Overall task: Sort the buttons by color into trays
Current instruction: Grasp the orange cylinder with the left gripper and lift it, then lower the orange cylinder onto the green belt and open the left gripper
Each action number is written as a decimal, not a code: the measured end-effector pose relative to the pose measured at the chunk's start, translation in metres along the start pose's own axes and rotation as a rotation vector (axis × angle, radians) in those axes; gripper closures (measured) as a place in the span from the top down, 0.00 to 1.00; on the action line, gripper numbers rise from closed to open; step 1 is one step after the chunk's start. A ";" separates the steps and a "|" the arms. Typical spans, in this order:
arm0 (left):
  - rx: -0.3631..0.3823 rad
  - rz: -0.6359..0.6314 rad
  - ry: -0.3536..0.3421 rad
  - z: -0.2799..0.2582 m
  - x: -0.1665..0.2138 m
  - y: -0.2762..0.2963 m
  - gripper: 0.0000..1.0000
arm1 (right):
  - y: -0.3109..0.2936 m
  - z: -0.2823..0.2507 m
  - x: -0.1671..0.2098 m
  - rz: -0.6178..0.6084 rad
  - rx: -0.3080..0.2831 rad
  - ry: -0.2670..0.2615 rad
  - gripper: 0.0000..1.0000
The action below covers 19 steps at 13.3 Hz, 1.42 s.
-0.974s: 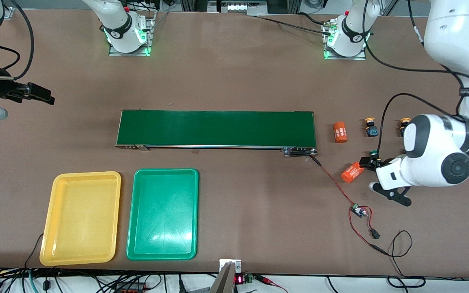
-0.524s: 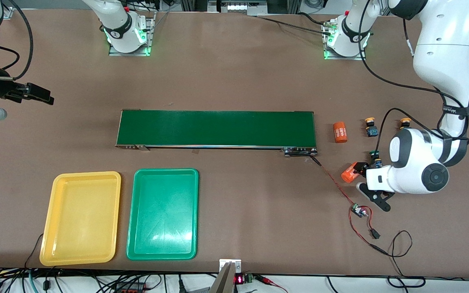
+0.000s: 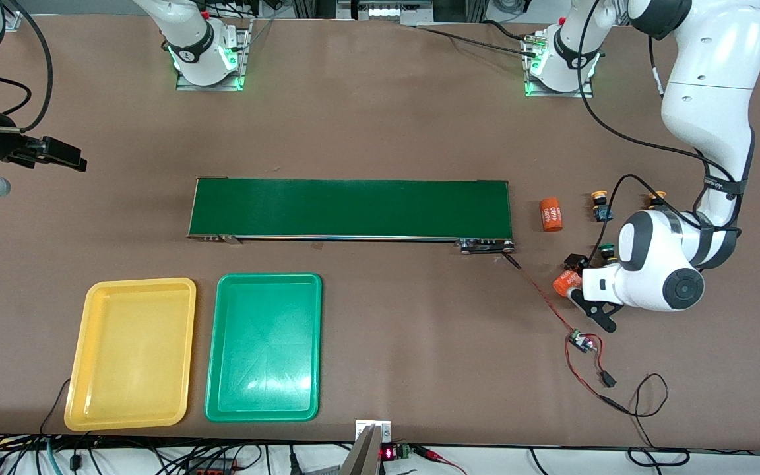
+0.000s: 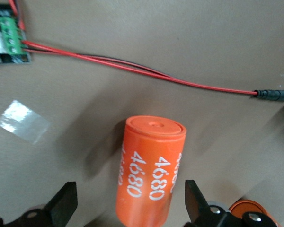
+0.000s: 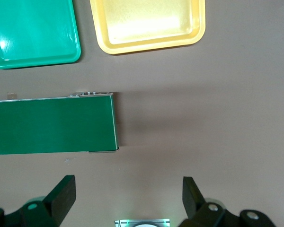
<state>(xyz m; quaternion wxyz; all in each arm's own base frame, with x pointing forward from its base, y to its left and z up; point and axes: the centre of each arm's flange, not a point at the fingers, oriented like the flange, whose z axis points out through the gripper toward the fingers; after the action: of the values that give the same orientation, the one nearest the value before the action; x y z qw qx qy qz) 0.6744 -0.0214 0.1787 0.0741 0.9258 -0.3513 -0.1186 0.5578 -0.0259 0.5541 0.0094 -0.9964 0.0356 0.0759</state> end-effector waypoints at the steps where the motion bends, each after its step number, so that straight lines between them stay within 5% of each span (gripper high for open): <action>1: -0.002 0.002 -0.002 0.002 0.000 0.001 0.98 | 0.000 0.000 0.000 -0.001 0.000 0.000 1.00; 3: -0.002 0.006 0.001 0.002 0.001 0.002 0.86 | -0.002 0.000 0.000 -0.003 0.000 0.000 1.00; 6: 0.005 0.009 0.011 0.001 0.004 0.003 0.53 | -0.003 0.000 0.000 -0.004 0.000 0.000 1.00; 13: 0.029 0.070 0.026 -0.061 0.010 0.032 0.51 | -0.005 0.000 0.000 -0.010 -0.001 0.001 1.00; 19: 0.014 0.420 -0.009 -0.132 0.037 0.165 0.51 | -0.005 0.000 0.000 -0.010 -0.001 0.002 1.00</action>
<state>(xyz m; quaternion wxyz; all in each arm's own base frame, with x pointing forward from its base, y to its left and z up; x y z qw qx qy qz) 0.6325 -0.1616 0.3360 0.0894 0.8322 -0.5377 -0.1022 0.5584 -0.0206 0.5541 0.0092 -0.9967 0.0308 0.0746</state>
